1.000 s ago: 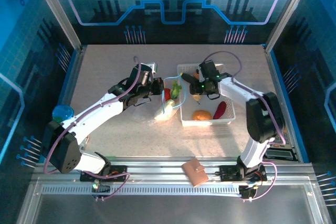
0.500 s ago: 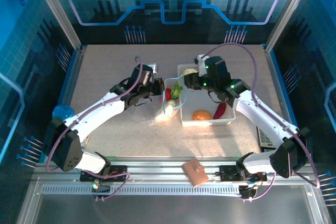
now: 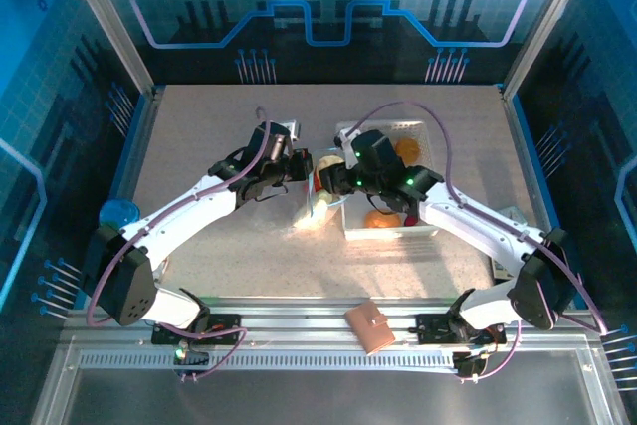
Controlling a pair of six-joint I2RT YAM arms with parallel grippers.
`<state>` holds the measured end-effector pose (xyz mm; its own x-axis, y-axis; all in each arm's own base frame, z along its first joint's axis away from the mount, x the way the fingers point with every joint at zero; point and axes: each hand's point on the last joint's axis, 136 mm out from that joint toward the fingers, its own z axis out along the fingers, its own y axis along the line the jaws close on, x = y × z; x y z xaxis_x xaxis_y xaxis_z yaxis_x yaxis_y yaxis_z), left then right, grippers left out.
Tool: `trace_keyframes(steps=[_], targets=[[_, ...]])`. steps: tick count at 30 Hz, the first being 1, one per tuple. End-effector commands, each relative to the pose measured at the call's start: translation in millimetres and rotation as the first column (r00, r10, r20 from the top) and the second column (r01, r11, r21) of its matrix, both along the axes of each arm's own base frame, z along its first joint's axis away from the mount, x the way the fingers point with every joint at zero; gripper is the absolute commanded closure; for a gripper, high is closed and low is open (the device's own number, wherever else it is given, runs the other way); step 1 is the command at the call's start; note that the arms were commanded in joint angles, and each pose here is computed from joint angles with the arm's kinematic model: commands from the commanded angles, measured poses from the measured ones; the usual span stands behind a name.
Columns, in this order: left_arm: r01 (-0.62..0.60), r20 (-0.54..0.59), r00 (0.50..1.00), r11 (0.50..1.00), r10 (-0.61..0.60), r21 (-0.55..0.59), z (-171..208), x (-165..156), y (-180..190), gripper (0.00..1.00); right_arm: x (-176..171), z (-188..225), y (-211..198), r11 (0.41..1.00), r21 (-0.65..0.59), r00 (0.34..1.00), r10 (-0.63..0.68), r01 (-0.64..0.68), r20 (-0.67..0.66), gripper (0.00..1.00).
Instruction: Place the food in the zip-top bag and seal the zipper
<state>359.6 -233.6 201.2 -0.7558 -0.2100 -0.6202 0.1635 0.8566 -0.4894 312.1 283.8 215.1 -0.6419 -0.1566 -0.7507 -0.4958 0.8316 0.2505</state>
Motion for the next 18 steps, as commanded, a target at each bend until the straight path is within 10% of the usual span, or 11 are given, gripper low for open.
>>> trace_keyframes(steps=[1,18], targets=[[0.014,0.043,0.999,0.999,-0.012,-0.042,22,2,-3,1.00,-5,-19,-1,0.999,-0.051,0.999,-0.012,0.010,-0.036,0.50],[0.016,0.047,0.999,0.998,-0.014,-0.055,24,-1,-2,1.00,1,-47,8,0.992,-0.129,0.994,-0.001,-0.013,-0.107,0.33]])
